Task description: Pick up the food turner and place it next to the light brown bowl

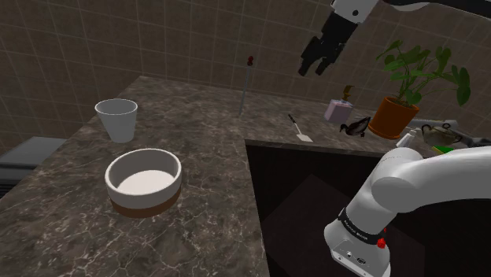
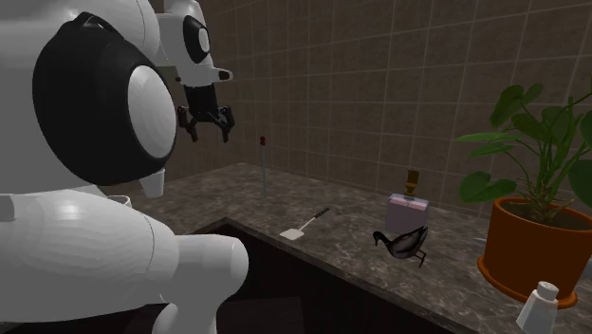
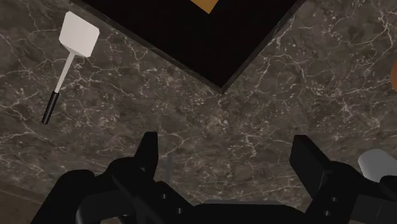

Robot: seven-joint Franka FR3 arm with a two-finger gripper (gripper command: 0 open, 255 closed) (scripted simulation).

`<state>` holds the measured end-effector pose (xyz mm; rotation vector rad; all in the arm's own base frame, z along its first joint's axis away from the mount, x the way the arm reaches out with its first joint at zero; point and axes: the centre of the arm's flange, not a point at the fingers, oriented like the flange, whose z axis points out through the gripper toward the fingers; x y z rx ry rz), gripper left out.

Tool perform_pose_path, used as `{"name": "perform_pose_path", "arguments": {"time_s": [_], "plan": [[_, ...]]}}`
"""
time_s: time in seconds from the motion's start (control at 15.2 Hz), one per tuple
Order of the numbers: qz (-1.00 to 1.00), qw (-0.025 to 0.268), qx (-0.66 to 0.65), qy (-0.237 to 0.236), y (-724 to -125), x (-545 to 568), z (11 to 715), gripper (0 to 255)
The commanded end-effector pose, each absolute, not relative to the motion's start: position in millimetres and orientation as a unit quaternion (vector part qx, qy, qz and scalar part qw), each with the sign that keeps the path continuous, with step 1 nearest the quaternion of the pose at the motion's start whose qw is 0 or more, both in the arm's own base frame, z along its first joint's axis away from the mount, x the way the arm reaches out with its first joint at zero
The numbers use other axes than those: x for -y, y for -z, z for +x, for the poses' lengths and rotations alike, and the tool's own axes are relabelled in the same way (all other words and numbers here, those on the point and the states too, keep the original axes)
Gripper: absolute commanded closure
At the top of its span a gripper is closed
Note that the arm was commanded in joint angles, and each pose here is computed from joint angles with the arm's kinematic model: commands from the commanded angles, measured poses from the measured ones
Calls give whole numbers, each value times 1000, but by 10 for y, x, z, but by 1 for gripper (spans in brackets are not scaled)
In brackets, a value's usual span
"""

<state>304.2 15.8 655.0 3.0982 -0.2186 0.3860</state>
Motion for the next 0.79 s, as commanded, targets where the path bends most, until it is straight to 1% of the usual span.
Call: {"name": "perform_pose_path", "arguments": {"time_s": [0.0,0.73], "plan": [[990,6,70,-123,-6550,-158,3042,0],[981,8,168,-93,-5680,814,3696,0]]}}
